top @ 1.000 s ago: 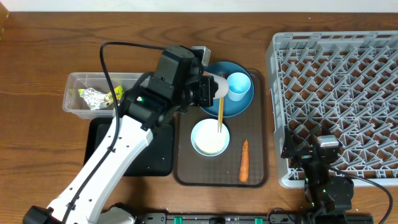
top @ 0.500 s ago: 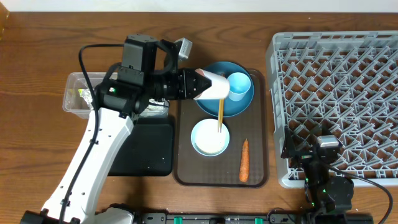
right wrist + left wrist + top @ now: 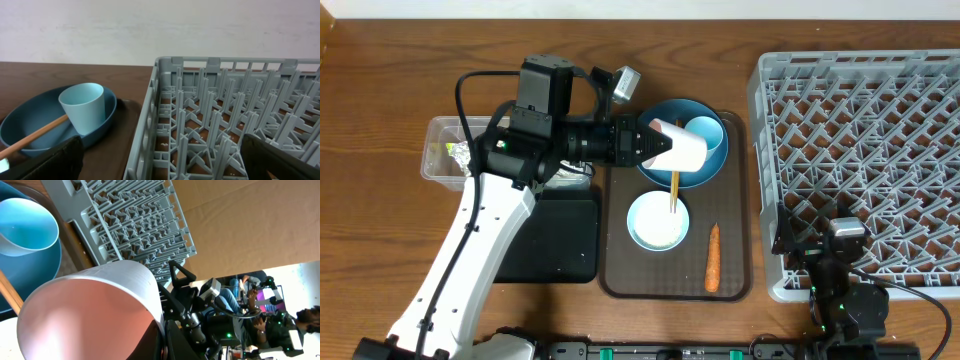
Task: Sort waste into correct bins and load items into the dishwasher rack
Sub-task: 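Lift the pink cup and turn it sideways toward the rack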
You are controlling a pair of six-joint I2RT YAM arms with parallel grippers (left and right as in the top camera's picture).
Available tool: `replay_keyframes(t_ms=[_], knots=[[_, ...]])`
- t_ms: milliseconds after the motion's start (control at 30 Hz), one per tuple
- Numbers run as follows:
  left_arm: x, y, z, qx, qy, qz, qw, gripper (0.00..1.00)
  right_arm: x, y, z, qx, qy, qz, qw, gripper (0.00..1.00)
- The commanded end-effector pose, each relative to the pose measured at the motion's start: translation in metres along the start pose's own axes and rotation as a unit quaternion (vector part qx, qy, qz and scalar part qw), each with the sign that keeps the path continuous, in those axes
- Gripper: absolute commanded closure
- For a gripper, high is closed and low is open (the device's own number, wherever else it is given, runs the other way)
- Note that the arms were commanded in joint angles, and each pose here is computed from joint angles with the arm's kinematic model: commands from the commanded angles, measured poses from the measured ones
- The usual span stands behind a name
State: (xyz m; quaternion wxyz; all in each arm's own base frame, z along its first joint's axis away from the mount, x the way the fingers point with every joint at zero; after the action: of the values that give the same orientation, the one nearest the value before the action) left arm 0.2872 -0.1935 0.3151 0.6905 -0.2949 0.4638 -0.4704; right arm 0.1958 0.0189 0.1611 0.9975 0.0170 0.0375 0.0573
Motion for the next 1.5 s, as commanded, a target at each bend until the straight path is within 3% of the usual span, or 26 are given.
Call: replay_keyframes(t_ms=[0,1467], knots=[[0.0024,0.0022,-0.0003,0.005,0.007,-0.009,1.0,0.93,0.0001,0.0052,-0.0016,0.004,0.003,0.013,1.0,0.01],[0.0024,0.0022,-0.0003,0.015,0.007,-0.01,1.0,0.94,0.0002,0.0052,-0.0017,0.004,0.004,0.013,1.0,0.01]])
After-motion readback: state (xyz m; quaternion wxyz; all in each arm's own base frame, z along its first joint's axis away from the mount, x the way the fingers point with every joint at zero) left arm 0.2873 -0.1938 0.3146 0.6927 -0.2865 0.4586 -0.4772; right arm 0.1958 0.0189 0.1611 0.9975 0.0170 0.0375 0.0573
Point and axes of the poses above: each gripper's point midway between its finger pads, its own x axis out along the fingers, its own y axis along the line the jaws close on, z = x × y, the point moved 5 cm from there along -x, back along the fingers
